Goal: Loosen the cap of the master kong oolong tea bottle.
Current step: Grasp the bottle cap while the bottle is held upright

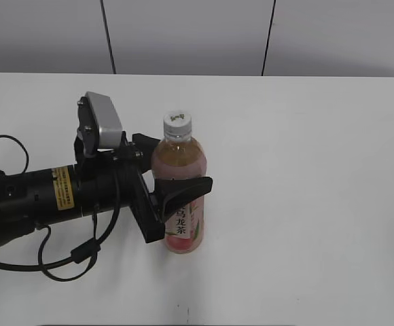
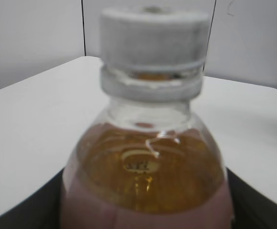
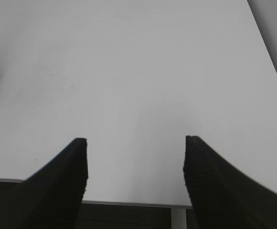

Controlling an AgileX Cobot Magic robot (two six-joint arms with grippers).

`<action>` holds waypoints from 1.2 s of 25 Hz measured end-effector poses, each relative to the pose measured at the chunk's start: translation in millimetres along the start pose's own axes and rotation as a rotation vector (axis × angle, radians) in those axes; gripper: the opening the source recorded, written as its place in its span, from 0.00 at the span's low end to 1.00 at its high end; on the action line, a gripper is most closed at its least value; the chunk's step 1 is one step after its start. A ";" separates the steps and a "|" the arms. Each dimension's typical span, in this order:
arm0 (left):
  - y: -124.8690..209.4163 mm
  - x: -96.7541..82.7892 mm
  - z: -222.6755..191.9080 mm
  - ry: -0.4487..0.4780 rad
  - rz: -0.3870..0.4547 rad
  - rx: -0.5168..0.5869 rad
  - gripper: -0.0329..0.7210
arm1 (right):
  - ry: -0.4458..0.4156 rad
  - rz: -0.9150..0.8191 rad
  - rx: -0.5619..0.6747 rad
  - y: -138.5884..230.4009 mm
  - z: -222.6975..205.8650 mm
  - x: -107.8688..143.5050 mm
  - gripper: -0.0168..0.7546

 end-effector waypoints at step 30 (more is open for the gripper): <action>0.4 -1.8 0.0 0.015 -0.014 0.003 0.63 | -0.267 0.119 0.270 -156.4 -133.5 -10.8 0.65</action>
Point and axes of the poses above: a point on each arm's last joint axis where the gripper is mounted, z pointing back along that axis away from the gripper, x along the wrist's bending axis when the last joint is at zero, y = z × x, the point moved 3 cm from there along -z, pointing out along that axis toward the gripper, and after that the axes turned 6 degrees about z, right-handed, at the moved point
